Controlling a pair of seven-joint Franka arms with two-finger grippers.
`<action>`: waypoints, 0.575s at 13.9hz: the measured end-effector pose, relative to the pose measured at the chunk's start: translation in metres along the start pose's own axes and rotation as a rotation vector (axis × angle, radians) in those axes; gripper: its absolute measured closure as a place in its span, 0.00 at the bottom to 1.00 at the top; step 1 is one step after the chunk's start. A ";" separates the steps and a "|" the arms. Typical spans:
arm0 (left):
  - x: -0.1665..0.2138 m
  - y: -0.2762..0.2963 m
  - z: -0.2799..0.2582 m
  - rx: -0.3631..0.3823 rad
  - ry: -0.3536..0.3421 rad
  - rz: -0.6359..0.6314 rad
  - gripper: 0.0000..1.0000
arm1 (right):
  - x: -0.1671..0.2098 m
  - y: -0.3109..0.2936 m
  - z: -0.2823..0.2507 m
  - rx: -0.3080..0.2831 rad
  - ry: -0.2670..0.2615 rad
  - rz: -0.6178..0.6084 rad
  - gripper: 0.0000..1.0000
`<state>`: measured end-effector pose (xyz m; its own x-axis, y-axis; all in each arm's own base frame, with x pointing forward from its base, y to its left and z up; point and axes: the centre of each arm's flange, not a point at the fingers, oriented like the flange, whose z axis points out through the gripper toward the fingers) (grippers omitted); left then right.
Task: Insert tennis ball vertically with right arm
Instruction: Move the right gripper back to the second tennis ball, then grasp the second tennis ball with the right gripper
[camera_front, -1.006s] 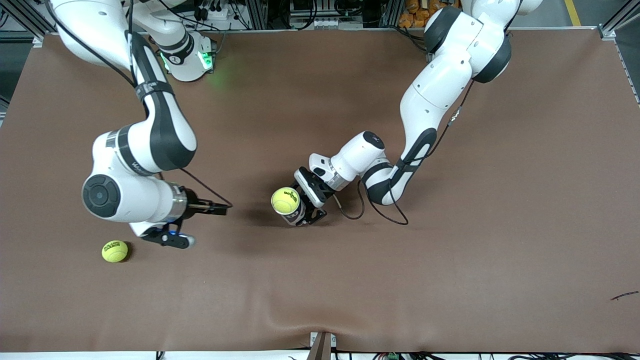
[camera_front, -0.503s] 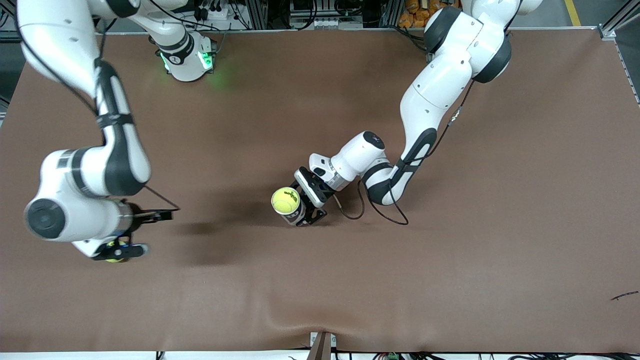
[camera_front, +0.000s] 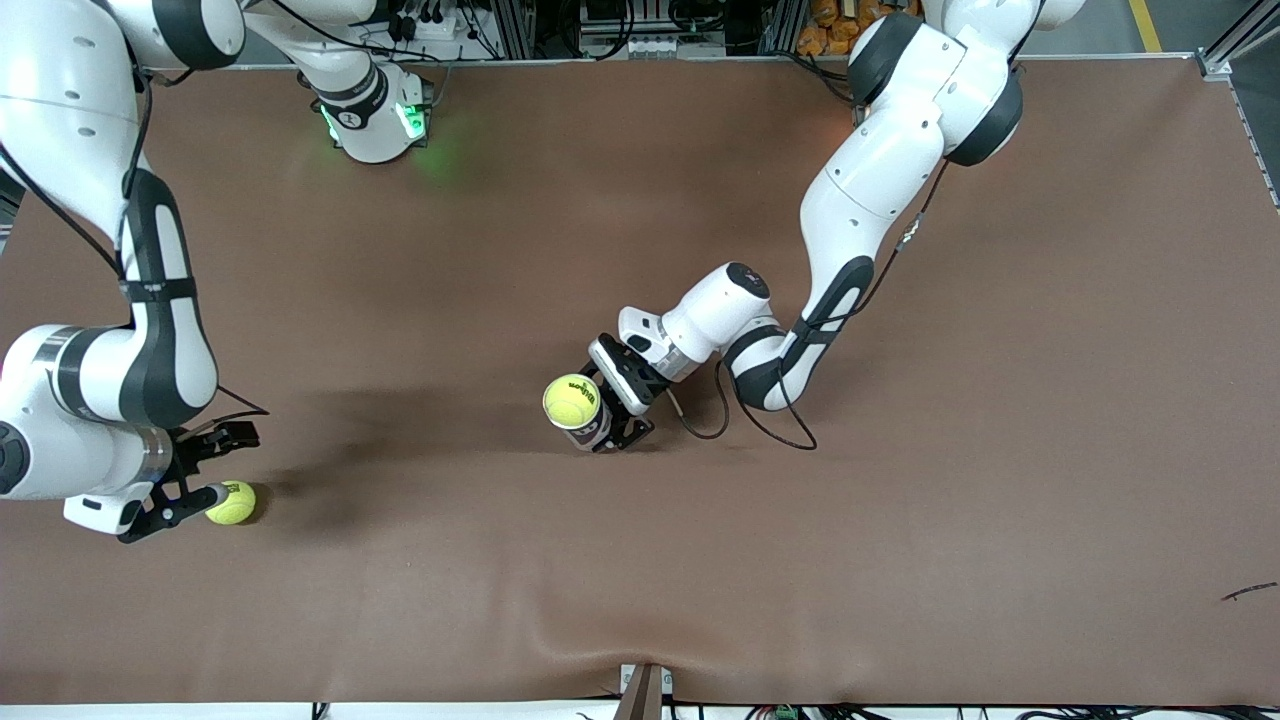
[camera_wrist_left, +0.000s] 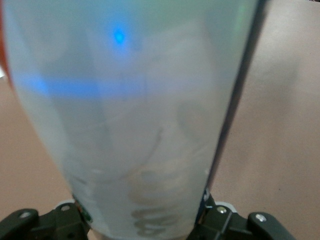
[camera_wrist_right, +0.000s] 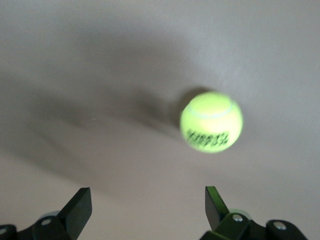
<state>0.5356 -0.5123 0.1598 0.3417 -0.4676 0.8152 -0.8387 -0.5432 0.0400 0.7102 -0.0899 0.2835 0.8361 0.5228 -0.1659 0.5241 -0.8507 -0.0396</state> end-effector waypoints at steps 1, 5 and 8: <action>0.000 0.000 0.000 0.000 0.000 0.000 0.20 | 0.000 0.008 0.010 -0.011 0.014 -0.057 0.00; 0.000 0.000 0.000 0.001 0.000 0.000 0.20 | -0.001 0.026 0.041 -0.033 0.043 -0.203 0.00; 0.000 0.000 0.000 0.001 0.000 0.000 0.20 | -0.002 0.034 0.050 -0.036 0.066 -0.247 0.00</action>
<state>0.5358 -0.5120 0.1596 0.3416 -0.4679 0.8151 -0.8385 -0.5434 0.0394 0.7179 -0.1225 0.2331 0.6898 0.7182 -0.0911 0.7185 -0.6946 -0.0358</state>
